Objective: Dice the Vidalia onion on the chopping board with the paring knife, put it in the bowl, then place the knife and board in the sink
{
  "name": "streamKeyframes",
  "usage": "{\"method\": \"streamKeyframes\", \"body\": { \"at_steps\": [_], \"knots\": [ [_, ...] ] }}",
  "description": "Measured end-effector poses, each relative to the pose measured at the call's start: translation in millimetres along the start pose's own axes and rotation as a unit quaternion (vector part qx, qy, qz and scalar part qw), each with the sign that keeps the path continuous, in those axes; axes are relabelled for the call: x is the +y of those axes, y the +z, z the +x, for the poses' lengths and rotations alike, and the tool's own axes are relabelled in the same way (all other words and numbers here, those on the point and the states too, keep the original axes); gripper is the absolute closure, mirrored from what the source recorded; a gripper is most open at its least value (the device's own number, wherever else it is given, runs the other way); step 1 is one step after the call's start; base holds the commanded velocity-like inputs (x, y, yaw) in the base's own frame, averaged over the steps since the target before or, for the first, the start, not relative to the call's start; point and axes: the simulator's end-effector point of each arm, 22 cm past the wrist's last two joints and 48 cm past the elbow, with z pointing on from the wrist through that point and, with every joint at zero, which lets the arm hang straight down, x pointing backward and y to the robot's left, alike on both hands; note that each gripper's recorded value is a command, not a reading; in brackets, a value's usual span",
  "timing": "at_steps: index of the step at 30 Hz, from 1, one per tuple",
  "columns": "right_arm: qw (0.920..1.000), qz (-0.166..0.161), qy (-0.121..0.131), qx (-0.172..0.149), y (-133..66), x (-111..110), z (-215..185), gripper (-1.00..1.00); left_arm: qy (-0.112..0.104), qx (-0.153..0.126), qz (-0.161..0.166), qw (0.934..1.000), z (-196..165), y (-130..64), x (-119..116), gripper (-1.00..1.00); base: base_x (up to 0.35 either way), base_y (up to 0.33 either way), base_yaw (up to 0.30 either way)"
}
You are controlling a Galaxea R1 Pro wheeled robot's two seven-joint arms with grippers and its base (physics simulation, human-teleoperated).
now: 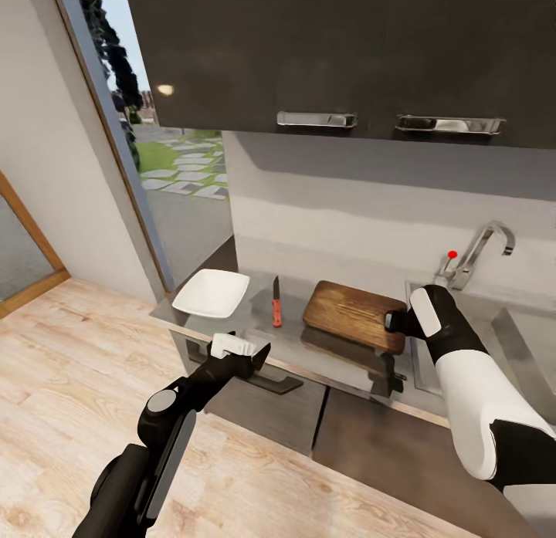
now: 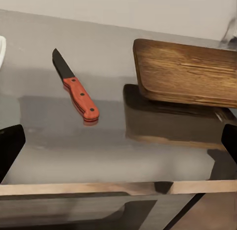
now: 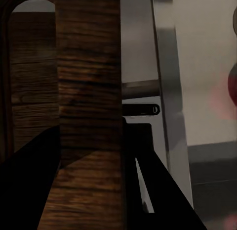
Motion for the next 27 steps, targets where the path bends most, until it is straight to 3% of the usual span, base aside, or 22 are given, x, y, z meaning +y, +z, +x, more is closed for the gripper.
{"method": "streamKeyframes", "body": {
  "at_steps": [27],
  "knots": [
    [0.9999,0.006,-0.003,0.015,18.8,0,10,1.00,-0.008,0.015,0.000,0.9999,18,6.2,3,-1.00,0.000,-0.001,0.000]
  ]
}}
